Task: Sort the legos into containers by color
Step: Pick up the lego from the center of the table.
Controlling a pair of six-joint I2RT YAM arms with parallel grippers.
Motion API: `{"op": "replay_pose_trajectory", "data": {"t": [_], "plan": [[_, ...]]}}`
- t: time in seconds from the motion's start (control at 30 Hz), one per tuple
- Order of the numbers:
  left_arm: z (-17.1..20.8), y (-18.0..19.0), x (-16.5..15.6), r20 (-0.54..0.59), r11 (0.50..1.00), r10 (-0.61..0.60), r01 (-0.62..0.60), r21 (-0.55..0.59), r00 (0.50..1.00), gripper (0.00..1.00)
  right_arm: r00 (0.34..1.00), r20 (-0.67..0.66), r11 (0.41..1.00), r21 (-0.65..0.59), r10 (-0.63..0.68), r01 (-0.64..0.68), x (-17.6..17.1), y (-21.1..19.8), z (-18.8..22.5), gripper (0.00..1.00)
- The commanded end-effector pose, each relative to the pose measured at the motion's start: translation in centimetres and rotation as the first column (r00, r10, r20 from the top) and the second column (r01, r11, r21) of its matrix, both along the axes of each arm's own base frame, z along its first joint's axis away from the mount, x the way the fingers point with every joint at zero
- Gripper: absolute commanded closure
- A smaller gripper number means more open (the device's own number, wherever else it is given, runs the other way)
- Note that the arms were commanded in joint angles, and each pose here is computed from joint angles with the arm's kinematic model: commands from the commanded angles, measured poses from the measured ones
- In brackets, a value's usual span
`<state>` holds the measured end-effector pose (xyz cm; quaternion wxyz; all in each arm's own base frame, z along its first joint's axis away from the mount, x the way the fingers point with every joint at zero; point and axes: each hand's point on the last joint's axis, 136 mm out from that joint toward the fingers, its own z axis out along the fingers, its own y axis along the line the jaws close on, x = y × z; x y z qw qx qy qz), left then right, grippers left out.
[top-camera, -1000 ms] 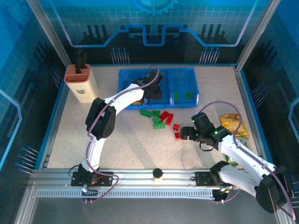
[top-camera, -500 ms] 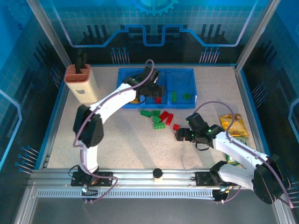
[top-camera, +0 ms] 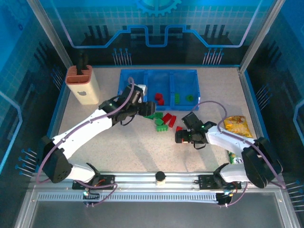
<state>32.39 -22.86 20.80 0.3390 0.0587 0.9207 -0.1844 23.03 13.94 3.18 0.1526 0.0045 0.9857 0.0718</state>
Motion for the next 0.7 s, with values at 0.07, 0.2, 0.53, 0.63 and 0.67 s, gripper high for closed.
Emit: {"op": "replay_pose_trajectory", "data": {"t": [0.07,0.2,0.53,0.63,0.67], "plan": [[-1.3,2.9,-2.4,0.012,0.998,0.065,-0.065,-0.007,0.998,0.32,0.999,0.009,0.999,0.022,0.049,-0.049,1.5,2.2,-0.2,0.09],[-3.9,5.2,-3.7,-0.038,0.994,0.113,-0.113,0.010,0.993,0.33,0.997,-0.038,0.998,-0.030,0.063,-0.064,0.6,2.6,-1.8,0.18],[-8.0,7.2,-5.8,-0.086,0.987,0.163,-0.163,0.004,0.983,0.36,0.993,-0.100,0.991,-0.115,0.062,-0.074,-1.5,2.9,-4.1,0.40],[-9.0,7.1,-6.0,-0.104,0.986,0.163,-0.164,-0.005,0.981,0.38,0.995,-0.076,0.989,-0.125,0.064,-0.074,-1.3,3.1,-3.2,0.45],[-9.2,7.1,-6.1,-0.109,0.987,0.159,-0.161,-0.009,0.981,0.39,0.996,-0.064,0.989,-0.126,0.064,-0.072,-1.0,3.2,-2.7,0.47]]}}
